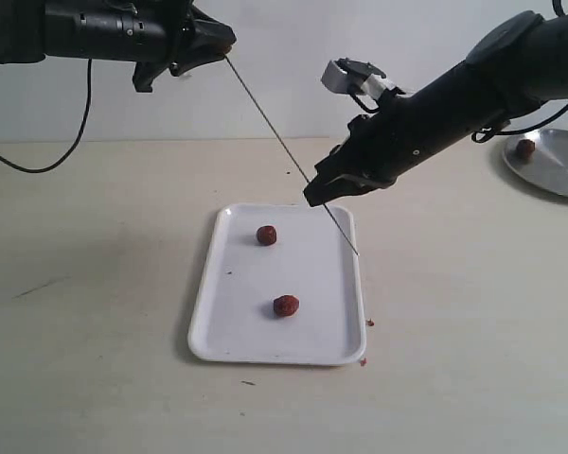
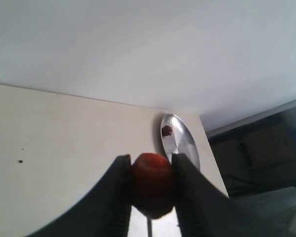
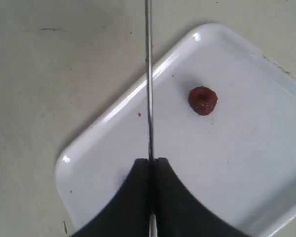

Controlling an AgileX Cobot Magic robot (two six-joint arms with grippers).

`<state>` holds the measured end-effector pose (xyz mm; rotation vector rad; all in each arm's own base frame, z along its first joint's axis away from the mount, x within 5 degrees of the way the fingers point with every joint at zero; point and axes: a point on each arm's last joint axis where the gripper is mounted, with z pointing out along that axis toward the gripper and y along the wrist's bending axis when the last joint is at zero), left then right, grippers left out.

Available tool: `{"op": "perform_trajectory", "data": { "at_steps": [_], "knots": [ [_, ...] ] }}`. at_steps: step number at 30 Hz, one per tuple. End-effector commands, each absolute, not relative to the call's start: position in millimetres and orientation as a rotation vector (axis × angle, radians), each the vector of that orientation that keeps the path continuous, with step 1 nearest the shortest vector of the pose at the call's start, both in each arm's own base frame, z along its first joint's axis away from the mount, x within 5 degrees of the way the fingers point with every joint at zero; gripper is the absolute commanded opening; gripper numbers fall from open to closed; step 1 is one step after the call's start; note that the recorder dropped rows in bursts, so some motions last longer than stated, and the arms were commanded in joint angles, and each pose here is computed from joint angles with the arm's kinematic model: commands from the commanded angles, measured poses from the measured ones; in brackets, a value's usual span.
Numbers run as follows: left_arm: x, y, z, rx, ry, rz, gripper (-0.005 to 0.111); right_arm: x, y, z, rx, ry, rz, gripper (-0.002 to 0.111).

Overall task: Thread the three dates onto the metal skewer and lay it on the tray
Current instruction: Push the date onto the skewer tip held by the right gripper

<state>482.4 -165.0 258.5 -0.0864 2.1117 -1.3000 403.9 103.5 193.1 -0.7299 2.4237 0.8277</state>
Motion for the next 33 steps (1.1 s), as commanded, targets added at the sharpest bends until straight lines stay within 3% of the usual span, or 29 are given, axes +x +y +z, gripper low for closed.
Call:
{"op": "perform_trajectory", "data": {
  "at_steps": [1,13,23,33],
  "knots": [
    [478.8,-167.7,262.7,-0.055,2.107,-1.32,0.029,408.5,102.1,188.4,-0.693,2.42,0.81,0.0],
    [472.5,-173.8,259.3,0.066,2.152,-1.301,0.029,412.5,106.3,194.5,-0.661,2.332,0.863,0.0],
    [458.7,-204.8,256.2,0.206,2.183,-1.283,0.029,416.9,110.5,202.3,-0.633,2.223,0.914,0.0],
    [458.8,-207.6,256.2,0.199,2.178,-1.27,0.029,417.1,111.0,203.1,-0.629,2.214,0.922,0.0]
  ]
}}
